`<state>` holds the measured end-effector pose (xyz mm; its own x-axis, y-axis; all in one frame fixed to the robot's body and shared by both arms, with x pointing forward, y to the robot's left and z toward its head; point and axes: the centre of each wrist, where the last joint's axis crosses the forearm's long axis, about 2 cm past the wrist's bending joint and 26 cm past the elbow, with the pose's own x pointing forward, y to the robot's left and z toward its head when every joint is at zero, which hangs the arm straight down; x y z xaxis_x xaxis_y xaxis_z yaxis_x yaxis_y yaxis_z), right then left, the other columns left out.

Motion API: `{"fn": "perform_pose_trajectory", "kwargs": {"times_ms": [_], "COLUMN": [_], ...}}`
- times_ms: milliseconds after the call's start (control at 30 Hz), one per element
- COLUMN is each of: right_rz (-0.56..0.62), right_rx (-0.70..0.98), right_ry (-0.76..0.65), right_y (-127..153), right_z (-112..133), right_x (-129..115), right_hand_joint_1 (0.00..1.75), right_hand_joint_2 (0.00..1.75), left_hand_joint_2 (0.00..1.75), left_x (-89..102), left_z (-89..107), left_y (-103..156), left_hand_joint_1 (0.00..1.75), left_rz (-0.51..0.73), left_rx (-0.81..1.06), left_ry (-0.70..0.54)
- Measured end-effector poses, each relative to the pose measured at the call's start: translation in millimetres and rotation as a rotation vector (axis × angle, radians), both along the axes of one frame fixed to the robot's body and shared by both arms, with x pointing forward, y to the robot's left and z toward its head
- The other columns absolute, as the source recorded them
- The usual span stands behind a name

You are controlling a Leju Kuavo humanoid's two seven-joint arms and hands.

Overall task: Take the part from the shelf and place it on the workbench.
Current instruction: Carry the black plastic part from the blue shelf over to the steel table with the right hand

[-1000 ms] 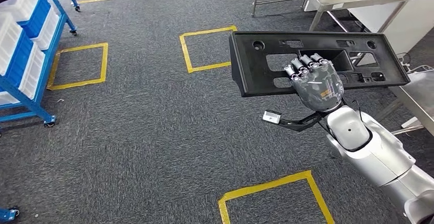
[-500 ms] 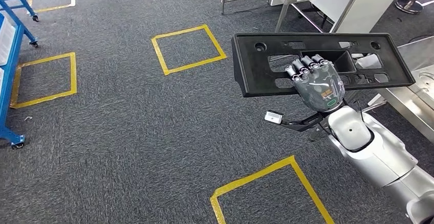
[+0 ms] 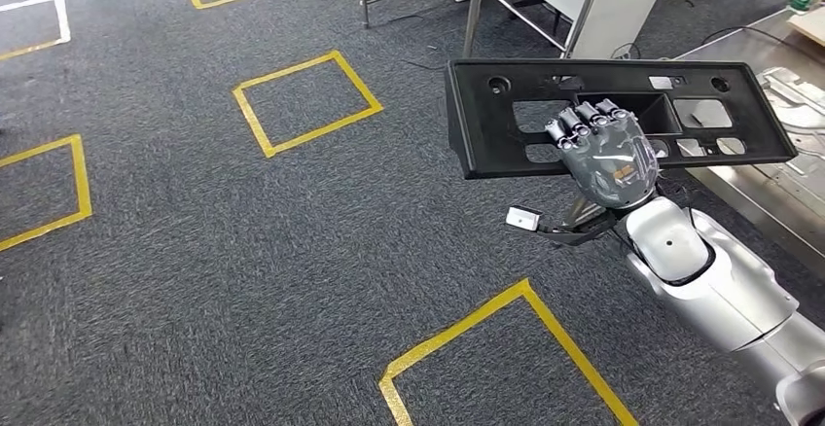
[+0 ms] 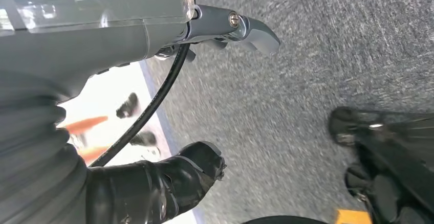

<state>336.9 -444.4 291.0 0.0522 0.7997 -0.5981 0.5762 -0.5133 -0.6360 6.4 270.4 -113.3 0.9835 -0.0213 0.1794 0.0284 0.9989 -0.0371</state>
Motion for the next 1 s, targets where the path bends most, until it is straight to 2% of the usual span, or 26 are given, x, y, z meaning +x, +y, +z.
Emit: {"fn": "perform_pose_trajectory", "kwargs": {"times_ms": [333,1000], "right_rz": [-0.016,-0.021], "right_rx": [-0.006,-0.013], "right_ry": [-0.009,0.016], "right_y": [-1,6], "right_z": [11,11], "right_x": [5,13], "right_hand_joint_1": [1.75,1.75], "right_hand_joint_2": [1.75,1.75], "left_hand_joint_2": [1.75,1.75], "left_x": [0.5,2.2], "left_z": [0.2,0.4], "left_y": [0,1], "left_hand_joint_1": [0.0,0.0], "left_rz": [-0.003,-0.002], "left_rx": [-0.014,-0.025], "left_ry": [-0.002,-0.003]}}
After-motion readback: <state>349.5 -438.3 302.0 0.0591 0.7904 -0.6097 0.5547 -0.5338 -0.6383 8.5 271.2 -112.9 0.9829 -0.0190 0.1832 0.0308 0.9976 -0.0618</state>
